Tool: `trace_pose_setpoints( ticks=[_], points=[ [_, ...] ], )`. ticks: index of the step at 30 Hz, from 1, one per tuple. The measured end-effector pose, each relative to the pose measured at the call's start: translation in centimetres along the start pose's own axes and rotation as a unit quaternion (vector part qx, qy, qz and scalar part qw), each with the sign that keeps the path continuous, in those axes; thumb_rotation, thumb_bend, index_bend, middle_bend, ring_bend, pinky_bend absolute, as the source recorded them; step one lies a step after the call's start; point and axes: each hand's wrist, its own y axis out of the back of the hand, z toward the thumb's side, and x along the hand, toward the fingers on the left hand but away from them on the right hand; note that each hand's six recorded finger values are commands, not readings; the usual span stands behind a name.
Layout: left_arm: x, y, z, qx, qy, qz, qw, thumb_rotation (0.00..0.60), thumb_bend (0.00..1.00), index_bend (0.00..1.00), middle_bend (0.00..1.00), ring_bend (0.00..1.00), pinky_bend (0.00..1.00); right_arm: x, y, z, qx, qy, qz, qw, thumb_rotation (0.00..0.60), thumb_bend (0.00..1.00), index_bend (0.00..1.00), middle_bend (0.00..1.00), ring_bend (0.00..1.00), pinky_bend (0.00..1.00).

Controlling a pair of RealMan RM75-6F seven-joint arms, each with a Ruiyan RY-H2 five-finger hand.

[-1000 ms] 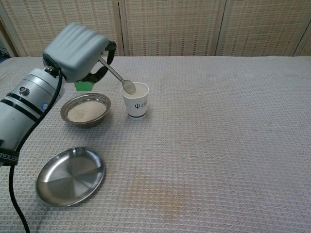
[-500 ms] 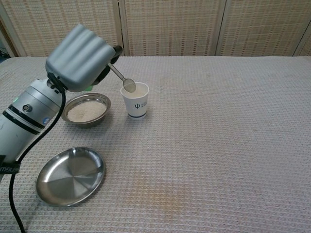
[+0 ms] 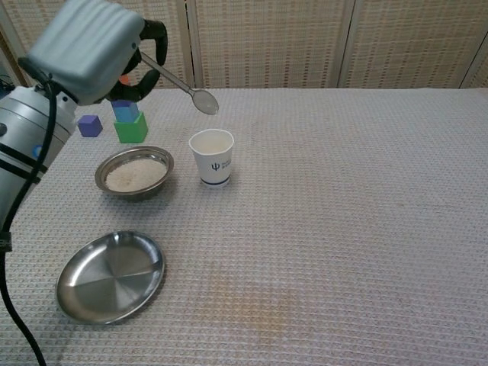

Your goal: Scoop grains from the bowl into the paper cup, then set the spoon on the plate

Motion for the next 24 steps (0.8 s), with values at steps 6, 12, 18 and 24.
trace_pose_setpoints(
  ticks=[6,12,18,24],
  points=[
    [-0.3,1.7,-2.7,-0.112,0.051,-0.060,0.9906,0.600,0.52,1.00,1.00,1.00,1.00,0.0,-0.1,0.1,0.001,0.000,0.002,1.0000,0.600,0.04,0.00,0.00,0.00,0.00],
    [-3.1,2.0,-4.2,-0.231,0.082,-0.182,0.9523,0.600,0.52,1.00,1.00,1.00,1.00,0.0,-0.4,0.5,0.004,0.006,0.006,1.0000,0.600,0.04,0.00,0.00,0.00,0.00],
    [-8.5,1.2,-4.0,-0.302,0.087,-0.299,0.9010,0.600,0.52,1.00,1.00,1.00,1.00,0.0,-0.7,0.9,0.005,0.010,0.011,0.9999,0.600,0.04,0.00,0.00,0.00,0.00],
    [-13.0,0.0,-3.3,-0.302,0.075,-0.340,0.8875,0.600,0.52,1.00,1.00,1.00,1.00,0.1,-0.9,1.1,0.004,0.014,0.015,0.9998,0.600,0.04,0.00,0.00,0.00,0.00]
  ],
)
